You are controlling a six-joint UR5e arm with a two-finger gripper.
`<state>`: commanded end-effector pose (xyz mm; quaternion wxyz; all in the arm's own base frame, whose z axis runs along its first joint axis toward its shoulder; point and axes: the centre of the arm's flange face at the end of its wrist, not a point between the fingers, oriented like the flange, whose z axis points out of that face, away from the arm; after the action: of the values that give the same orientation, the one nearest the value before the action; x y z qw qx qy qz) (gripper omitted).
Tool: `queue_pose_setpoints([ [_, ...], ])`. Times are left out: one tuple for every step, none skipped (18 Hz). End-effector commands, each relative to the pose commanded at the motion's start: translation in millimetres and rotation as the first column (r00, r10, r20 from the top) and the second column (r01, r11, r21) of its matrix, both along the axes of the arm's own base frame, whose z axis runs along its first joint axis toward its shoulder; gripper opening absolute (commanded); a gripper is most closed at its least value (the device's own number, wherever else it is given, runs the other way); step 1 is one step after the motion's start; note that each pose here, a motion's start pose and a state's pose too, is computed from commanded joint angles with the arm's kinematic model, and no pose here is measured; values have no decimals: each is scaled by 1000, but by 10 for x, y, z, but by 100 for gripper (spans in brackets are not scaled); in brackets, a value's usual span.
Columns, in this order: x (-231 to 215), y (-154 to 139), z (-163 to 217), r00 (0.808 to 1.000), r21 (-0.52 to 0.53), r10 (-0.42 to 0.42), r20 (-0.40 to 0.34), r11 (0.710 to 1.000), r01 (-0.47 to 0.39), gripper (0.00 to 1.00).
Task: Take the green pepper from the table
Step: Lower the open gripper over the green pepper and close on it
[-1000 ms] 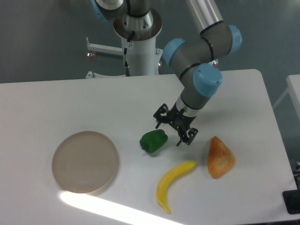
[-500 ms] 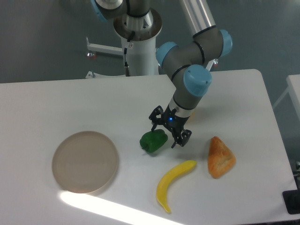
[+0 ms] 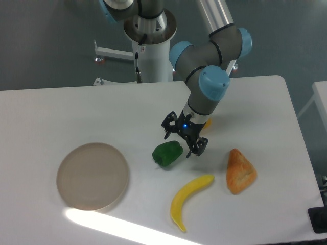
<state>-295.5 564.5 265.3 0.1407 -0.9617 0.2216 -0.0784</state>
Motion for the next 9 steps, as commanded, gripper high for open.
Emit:
queue_pose_setpoints([
  [8,6,-9,1000,-1,0,1,1000,0,100],
  [29,10,-31,1000,-5,3,5,1000,-3,100],
  [77,27,-54,1000,-9,-3,8,1000,4,100],
  [104,25,-77,1000,-12,-4,11,1000,4,100],
  [112,19,-91,1000,-13,-5,14,1000,5,100],
  [115,16,-97,1000,-13,-7,15,1000,7,100],
  [122,21,-96,1000,-13,-5,14,1000,5,100],
  [125,19,-112,1000,-15,-5,16,1000,5,100],
  [128,15,-119,1000,-16,-5,17,1000,5,100],
])
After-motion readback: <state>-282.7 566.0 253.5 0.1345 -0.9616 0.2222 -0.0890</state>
